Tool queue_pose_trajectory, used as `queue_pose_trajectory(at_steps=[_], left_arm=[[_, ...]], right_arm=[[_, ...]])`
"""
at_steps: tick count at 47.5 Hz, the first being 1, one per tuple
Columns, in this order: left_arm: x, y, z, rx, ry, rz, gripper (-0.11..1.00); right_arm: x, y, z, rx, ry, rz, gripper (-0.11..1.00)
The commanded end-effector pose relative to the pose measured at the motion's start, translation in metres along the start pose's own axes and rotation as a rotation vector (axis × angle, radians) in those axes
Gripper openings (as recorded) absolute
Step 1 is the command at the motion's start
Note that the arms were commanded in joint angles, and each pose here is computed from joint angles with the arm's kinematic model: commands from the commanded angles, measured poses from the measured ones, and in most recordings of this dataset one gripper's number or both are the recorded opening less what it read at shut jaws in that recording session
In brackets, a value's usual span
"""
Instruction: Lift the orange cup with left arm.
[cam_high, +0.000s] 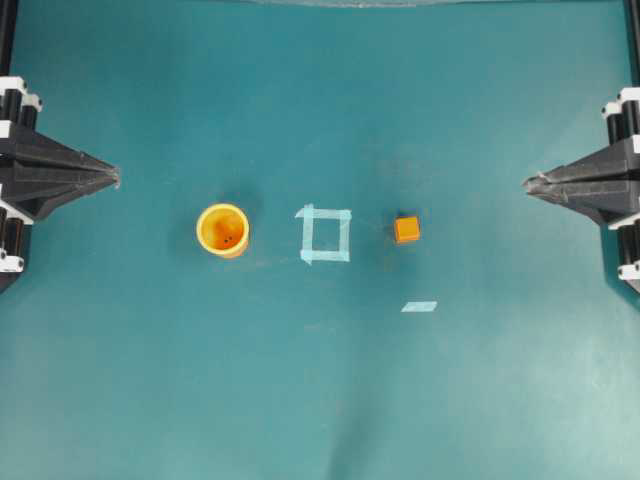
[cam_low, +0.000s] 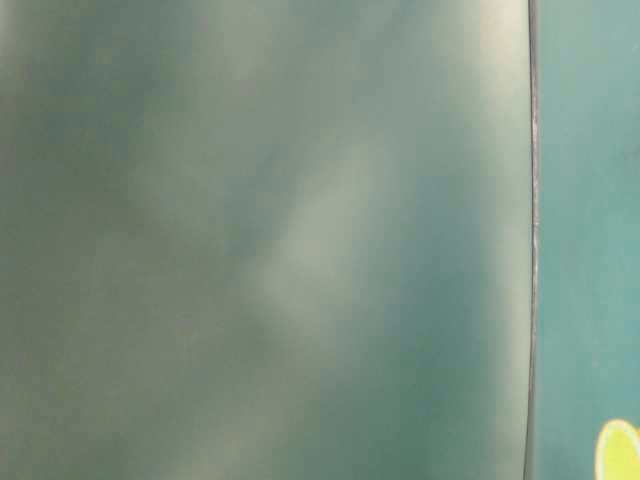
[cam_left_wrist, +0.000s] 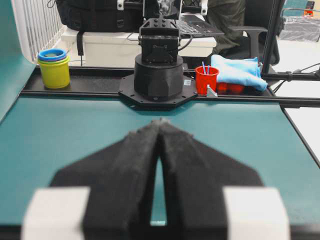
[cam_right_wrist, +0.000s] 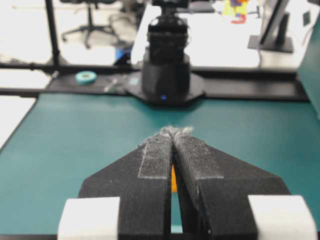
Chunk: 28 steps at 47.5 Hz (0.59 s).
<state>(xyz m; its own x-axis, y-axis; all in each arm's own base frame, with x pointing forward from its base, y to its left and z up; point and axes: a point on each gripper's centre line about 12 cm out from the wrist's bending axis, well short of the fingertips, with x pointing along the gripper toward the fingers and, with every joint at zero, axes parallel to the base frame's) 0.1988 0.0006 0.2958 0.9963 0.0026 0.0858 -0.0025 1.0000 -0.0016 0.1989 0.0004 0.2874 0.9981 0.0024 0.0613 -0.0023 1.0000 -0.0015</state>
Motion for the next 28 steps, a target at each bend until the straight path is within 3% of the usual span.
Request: queue_pose_trajectory(at_steps=[1, 12, 28], left_arm=[[0.001, -0.001, -0.002, 0.007, 0.051, -0.005, -0.01], [-0.003, -0.001, -0.007, 0.001, 0.130, -0.005, 0.00], [-0.004, -0.001, -0.019, 0.003, 0.216, -0.005, 0.00]], right_arm=[[0.004, 0.001, 0.013, -0.001, -0.028, 0.003, -0.01], [0.009, 0.000, 0.008, -0.003, 0.063, 0.001, 0.00], [0.010, 0.000, 0.008, -0.006, 0.064, 0.002, 0.00]])
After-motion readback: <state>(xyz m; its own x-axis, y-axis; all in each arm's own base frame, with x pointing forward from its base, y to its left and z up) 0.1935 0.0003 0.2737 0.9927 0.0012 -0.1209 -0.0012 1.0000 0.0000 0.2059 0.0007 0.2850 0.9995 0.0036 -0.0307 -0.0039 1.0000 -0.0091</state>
